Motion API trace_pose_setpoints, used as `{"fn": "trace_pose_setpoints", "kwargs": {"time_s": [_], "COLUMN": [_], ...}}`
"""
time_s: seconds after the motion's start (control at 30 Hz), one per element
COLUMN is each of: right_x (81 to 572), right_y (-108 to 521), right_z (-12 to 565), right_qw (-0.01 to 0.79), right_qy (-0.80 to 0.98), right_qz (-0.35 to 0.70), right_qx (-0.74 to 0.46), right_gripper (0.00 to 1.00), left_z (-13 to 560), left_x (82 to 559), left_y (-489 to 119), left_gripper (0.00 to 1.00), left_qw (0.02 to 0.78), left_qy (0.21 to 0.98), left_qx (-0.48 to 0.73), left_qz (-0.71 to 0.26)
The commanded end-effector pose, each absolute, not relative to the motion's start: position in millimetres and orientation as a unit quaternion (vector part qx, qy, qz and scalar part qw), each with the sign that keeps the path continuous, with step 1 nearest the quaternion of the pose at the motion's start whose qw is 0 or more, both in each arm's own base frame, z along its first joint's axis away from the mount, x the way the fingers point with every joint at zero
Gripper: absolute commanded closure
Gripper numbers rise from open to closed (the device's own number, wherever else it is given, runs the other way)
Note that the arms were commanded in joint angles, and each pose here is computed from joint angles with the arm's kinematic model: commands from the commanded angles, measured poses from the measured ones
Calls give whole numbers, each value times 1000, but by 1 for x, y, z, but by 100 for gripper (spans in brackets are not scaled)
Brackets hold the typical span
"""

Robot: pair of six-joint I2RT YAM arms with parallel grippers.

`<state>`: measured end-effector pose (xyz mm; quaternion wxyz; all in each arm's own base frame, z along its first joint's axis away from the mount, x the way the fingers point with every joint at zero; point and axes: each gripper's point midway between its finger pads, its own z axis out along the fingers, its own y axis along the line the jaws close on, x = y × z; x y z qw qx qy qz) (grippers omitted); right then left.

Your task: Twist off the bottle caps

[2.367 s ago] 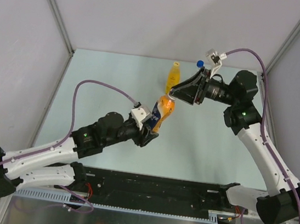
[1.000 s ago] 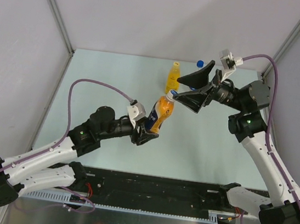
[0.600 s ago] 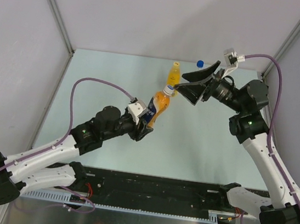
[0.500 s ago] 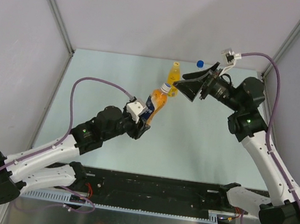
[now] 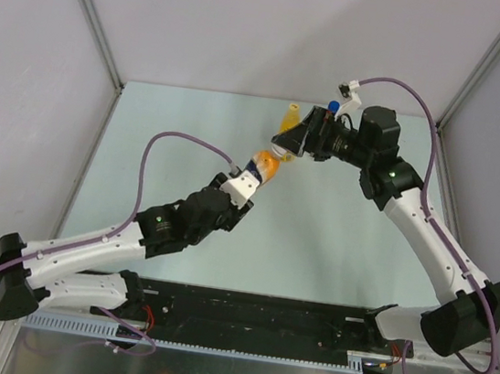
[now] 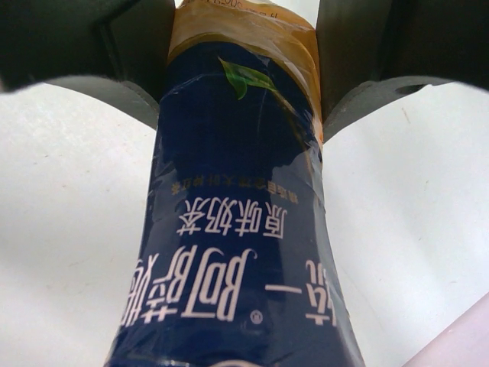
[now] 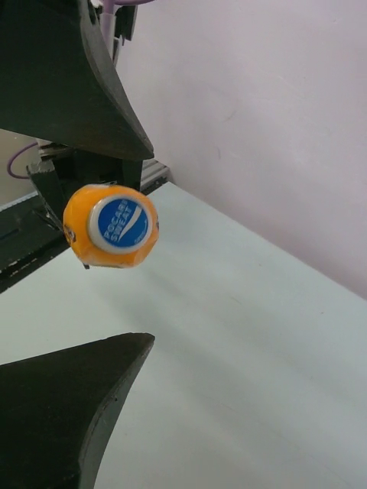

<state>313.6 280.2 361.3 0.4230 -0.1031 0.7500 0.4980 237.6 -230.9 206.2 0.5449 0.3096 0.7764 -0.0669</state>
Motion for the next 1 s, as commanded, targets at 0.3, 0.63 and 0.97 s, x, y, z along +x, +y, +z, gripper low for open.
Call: {"fn": "trace_pose_setpoints", "kwargs": {"time_s": [0.3, 0.63, 0.97], "right_x": [316, 314, 294], "right_y": [297, 303, 308], "right_z": [356, 362, 382], "right_qw": [391, 386, 406], "right_qy": [777, 766, 728], "right_qz": [481, 501, 521], "right_qx": [-110, -119, -185], "right_gripper": [29, 82, 100], "left_z": [228, 223, 244], "left_x": [247, 246, 233], "left_y": [-226, -226, -244], "left_gripper": [100, 100, 100], "left_qw": [564, 560, 567], "left_qy": [769, 772, 763], "left_qx": [300, 301, 295], "left_qz": [-13, -13, -96]}}
